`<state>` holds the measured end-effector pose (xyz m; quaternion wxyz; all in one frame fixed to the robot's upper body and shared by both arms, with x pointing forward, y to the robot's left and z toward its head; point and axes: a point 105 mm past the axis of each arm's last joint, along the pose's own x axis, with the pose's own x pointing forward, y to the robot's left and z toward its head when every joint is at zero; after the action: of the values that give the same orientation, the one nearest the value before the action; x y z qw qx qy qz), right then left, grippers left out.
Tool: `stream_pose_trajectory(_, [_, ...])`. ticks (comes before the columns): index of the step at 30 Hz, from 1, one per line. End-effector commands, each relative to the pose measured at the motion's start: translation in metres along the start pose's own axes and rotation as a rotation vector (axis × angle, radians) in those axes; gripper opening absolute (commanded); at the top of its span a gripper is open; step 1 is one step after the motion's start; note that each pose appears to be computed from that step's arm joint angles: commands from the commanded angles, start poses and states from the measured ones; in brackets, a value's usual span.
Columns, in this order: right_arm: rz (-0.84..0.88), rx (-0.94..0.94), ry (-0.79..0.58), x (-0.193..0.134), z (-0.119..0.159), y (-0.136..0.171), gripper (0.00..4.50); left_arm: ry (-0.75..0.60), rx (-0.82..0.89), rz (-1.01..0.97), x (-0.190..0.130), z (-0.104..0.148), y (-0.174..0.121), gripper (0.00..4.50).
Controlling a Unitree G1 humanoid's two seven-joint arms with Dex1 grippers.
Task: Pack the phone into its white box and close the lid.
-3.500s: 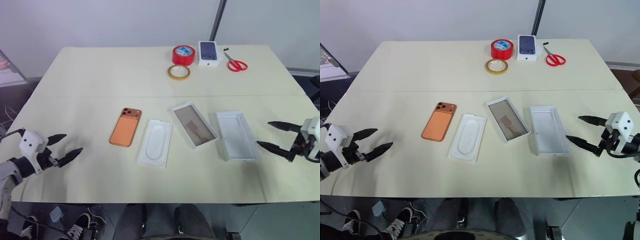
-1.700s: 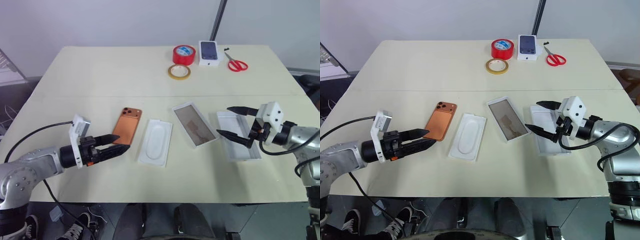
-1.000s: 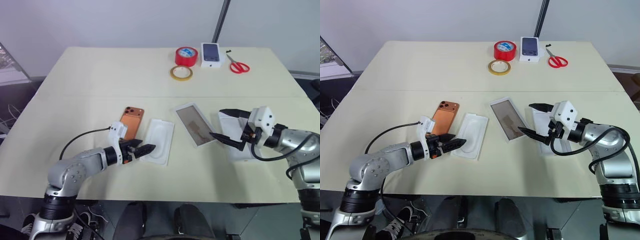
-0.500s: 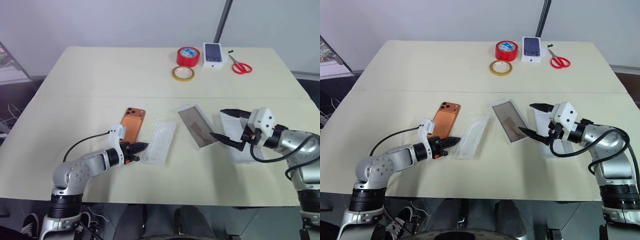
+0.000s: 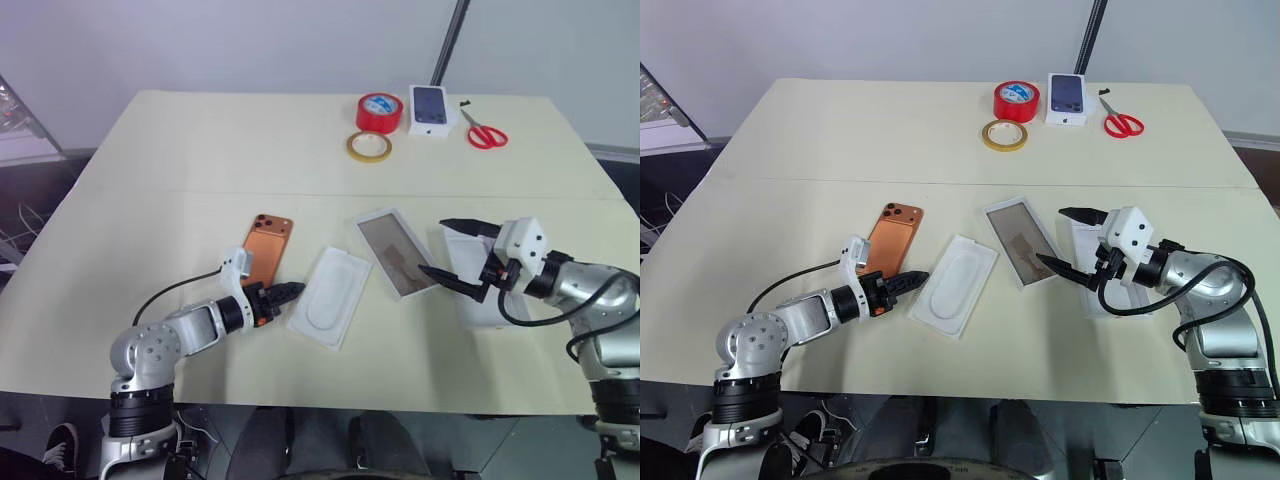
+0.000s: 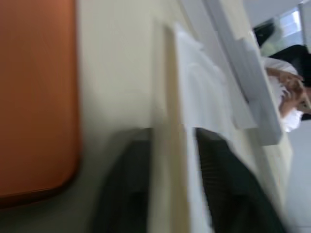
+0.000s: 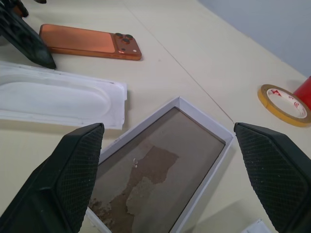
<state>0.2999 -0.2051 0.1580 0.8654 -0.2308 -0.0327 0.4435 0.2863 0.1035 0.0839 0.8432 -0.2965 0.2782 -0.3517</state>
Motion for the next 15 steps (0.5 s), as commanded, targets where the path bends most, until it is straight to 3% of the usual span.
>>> stream_pose_trajectory(1, [-0.008,-0.032,-0.032,0.0,0.01,-0.005,4.5,-0.033,-0.017,-0.013,-0.007,0.01,-0.003,3.39])
stream_pose_trajectory(3, [-0.013,-0.031,-0.03,0.0,0.01,-0.008,4.5,0.004,0.014,-0.026,-0.005,0.006,-0.007,4.28])
stream_pose_trajectory(15, [-0.019,-0.042,-0.011,0.0,0.008,-0.01,4.5,0.079,0.067,-0.044,0.014,-0.012,-0.009,4.28])
